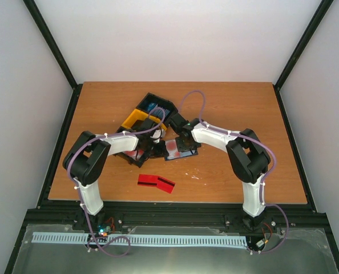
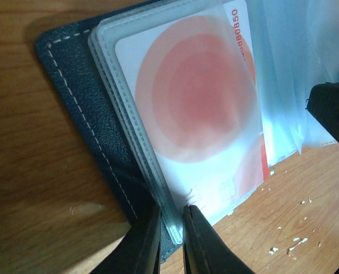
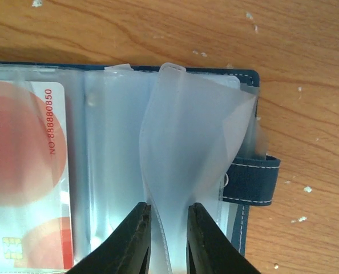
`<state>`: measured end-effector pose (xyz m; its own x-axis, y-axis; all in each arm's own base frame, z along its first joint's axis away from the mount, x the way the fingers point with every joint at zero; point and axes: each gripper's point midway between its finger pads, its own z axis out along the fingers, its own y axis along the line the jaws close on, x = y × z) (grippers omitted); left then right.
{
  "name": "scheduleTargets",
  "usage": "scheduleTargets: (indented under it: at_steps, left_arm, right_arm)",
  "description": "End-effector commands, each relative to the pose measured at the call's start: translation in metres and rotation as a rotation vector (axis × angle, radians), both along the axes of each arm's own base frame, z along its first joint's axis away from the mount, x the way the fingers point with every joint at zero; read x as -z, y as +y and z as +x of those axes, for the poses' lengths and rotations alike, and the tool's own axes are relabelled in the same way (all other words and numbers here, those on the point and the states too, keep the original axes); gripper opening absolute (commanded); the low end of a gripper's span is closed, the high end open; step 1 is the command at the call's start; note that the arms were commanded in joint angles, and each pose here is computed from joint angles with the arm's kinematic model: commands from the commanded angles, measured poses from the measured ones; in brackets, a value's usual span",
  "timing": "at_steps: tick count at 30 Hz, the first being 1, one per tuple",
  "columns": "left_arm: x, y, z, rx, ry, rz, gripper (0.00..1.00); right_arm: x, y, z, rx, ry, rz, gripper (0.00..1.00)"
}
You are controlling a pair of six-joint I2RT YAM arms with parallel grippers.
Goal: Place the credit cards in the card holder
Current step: Turn over the card slot in the card holder.
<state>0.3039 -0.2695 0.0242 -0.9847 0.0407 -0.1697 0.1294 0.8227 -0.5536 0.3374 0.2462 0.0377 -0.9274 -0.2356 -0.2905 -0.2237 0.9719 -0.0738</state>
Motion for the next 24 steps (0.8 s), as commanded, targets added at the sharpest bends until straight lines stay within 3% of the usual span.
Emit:
scheduleTargets:
  at_steps: [1, 4, 9, 24]
  left_arm:
    - [0.004, 0.007, -0.001, -0.005, 0.009, 0.018, 0.13]
    - [0.003, 0.006, -0.001, -0.004, 0.006, 0.018, 0.13]
    - [0.002, 0.005, 0.0, 0.001, 0.004, 0.01, 0.13]
    - [-0.005, 0.004, 0.003, -0.001, -0.014, 0.003, 0.13]
  right_arm:
    - [-0.017, -0.007, 0.007, 0.041, -0.048, -0.009, 0.18]
    - [-0.02, -0.007, 0.008, 0.044, -0.058, -0.006, 0.16]
    - [-0.022, 0.001, 0.008, 0.023, -0.039, 0.037, 0.03]
    - [-0.05, 0.01, 0.013, 0.019, -0.055, 0.156, 0.03]
